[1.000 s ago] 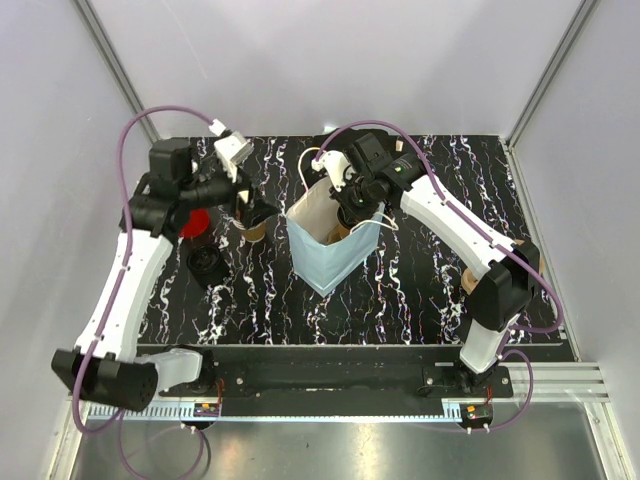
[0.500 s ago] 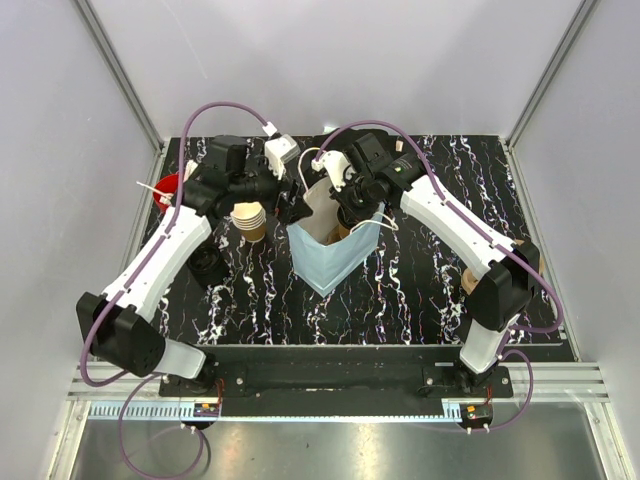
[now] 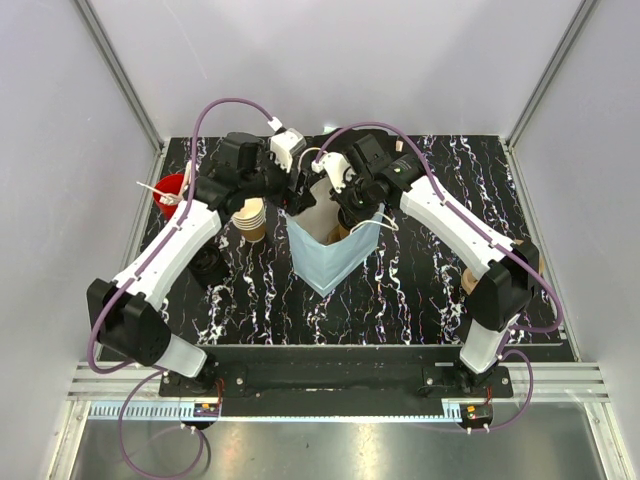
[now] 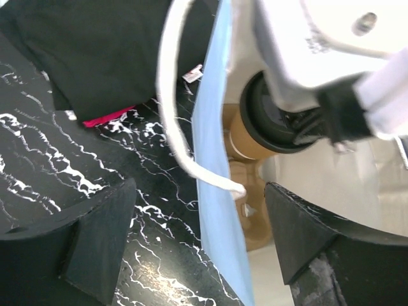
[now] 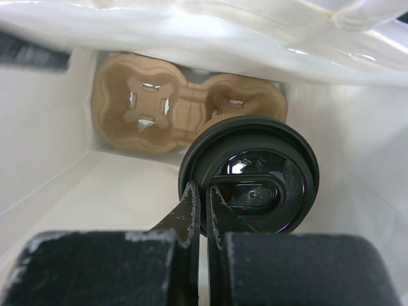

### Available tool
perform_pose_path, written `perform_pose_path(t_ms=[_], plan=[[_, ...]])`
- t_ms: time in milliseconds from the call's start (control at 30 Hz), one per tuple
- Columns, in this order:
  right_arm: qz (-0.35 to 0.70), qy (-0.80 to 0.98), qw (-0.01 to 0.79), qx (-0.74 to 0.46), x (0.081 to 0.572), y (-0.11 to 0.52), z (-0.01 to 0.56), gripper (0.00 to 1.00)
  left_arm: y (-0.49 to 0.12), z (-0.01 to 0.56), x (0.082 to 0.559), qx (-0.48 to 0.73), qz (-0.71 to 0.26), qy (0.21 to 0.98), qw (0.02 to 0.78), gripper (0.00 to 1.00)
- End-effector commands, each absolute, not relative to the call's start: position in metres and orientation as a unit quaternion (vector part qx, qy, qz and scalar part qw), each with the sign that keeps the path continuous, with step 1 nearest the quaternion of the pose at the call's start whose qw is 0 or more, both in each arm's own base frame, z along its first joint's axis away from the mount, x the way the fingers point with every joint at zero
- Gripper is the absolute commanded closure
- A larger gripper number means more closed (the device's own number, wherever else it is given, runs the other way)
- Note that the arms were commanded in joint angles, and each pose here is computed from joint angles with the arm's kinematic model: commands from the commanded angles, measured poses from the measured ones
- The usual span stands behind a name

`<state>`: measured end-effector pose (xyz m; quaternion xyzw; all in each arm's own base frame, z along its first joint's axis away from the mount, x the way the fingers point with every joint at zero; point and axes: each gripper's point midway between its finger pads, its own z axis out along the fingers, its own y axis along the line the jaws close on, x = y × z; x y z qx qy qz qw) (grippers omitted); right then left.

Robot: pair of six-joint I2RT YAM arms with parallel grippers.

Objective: Pack the takeout coffee

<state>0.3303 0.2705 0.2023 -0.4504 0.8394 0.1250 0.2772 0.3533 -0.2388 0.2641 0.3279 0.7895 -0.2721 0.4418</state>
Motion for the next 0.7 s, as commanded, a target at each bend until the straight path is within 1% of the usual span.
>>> perform_pose_path(t_ms=[0,67,100,133,200,400,433,667], plan=[[0.139,0.826,0.306,-0.452,0.331,0.271,0.222,1.0,-0.24,0.288,0.375,0.304,-0.256,0.776,0.49,0.2],[0.138,0.827,0.304,-0.453,0.33,0.271,0.22,1.0,-0.24,0.285,0.376,0.3,-0.255,0.779,0.487,0.28],[0.138,0.826,0.306,-0.454,0.33,0.271,0.221,1.0,-0.241,0.283,0.378,0.298,-0.256,0.781,0.486,0.35],[0.138,0.826,0.305,-0.454,0.33,0.271,0.22,1.0,-0.241,0.282,0.379,0.296,-0.255,0.782,0.485,0.37],[0.139,0.826,0.304,-0.454,0.33,0.271,0.219,1.0,-0.241,0.279,0.38,0.292,-0.256,0.786,0.481,0.41],[0.139,0.826,0.3,-0.456,0.33,0.272,0.216,1.0,-0.241,0.273,0.383,0.281,-0.254,0.793,0.476,0.48],[0.138,0.826,0.302,-0.455,0.331,0.271,0.216,1.0,-0.241,0.271,0.384,0.279,-0.253,0.795,0.476,0.52],[0.131,0.825,0.307,-0.455,0.335,0.271,0.216,1.0,-0.243,0.268,0.383,0.278,-0.261,0.797,0.469,0.64]])
